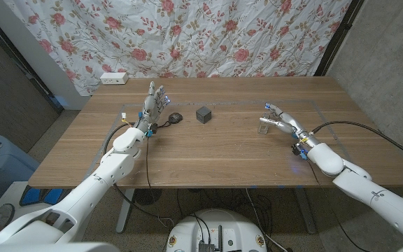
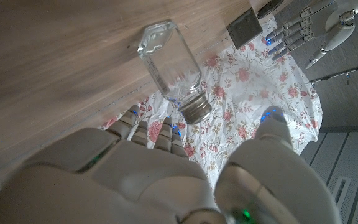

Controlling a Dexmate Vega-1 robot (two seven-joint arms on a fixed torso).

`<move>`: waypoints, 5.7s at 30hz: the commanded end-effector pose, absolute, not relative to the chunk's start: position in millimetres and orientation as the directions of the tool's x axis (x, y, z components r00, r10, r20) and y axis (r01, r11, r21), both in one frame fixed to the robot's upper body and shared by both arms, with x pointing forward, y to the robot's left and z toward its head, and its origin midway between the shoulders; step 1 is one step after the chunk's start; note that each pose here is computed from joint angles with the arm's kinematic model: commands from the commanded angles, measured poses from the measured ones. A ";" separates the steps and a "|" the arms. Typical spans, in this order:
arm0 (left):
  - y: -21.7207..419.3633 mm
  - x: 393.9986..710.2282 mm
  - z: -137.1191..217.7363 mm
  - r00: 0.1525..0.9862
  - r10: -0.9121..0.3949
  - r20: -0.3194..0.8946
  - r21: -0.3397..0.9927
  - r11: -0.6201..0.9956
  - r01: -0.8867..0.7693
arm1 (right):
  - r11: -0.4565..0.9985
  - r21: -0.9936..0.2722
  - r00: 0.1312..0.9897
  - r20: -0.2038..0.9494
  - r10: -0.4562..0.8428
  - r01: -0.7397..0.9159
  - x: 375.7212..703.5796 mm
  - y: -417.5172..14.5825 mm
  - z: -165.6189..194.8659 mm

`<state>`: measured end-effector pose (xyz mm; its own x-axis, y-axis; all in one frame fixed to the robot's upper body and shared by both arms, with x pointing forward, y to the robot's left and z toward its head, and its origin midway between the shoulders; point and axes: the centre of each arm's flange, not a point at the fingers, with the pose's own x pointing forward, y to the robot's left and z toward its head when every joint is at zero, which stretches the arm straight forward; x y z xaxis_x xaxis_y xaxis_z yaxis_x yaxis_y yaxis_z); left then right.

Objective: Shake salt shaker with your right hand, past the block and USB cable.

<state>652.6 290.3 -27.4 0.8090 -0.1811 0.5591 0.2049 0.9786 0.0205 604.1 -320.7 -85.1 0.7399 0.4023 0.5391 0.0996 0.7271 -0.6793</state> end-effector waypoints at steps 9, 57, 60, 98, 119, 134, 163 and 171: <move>290.3 652.6 -27.4 0.809 -0.181 0.559 0.020 0.979 0.205 | 0.700 -0.709 0.745 0.514 0.426 0.089 617.5 -320.5 -91.0; 290.3 652.6 -27.3 0.809 -0.181 0.559 0.020 0.979 0.205 | 0.687 -0.719 0.773 0.496 0.396 0.109 630.0 -328.9 -88.9; 290.2 652.6 -27.3 0.809 -0.181 0.559 0.020 0.979 0.205 | 0.689 -0.716 0.774 0.497 0.393 0.110 630.5 -329.8 -88.2; 290.4 652.5 -27.5 0.809 -0.181 0.559 0.020 0.979 0.205 | 0.658 -0.742 0.792 0.477 0.381 0.130 632.7 -344.1 -86.2; 290.4 652.5 -27.4 0.809 -0.181 0.559 0.020 0.979 0.205 | 0.655 -0.738 0.787 0.496 0.366 0.161 633.9 -342.7 -86.5; 290.4 652.5 -27.5 0.809 -0.181 0.559 0.020 0.979 0.205 | 0.664 -0.726 0.787 0.512 0.345 0.181 634.3 -340.6 -87.9; 290.4 652.4 -27.5 0.809 -0.181 0.559 0.020 0.979 0.205 | 0.671 -0.683 0.755 0.593 0.279 0.288 617.9 -333.9 -70.7; 290.3 652.4 -27.5 0.809 -0.181 0.559 0.020 0.979 0.205 | 0.650 -0.678 0.736 0.625 0.262 0.344 612.1 -328.0 -62.3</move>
<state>652.3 290.5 -27.6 0.8092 -0.1809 0.5590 0.2047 0.9786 0.0204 620.3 -333.9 -72.4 0.7565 0.2908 0.5857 0.2709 0.6759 -0.6854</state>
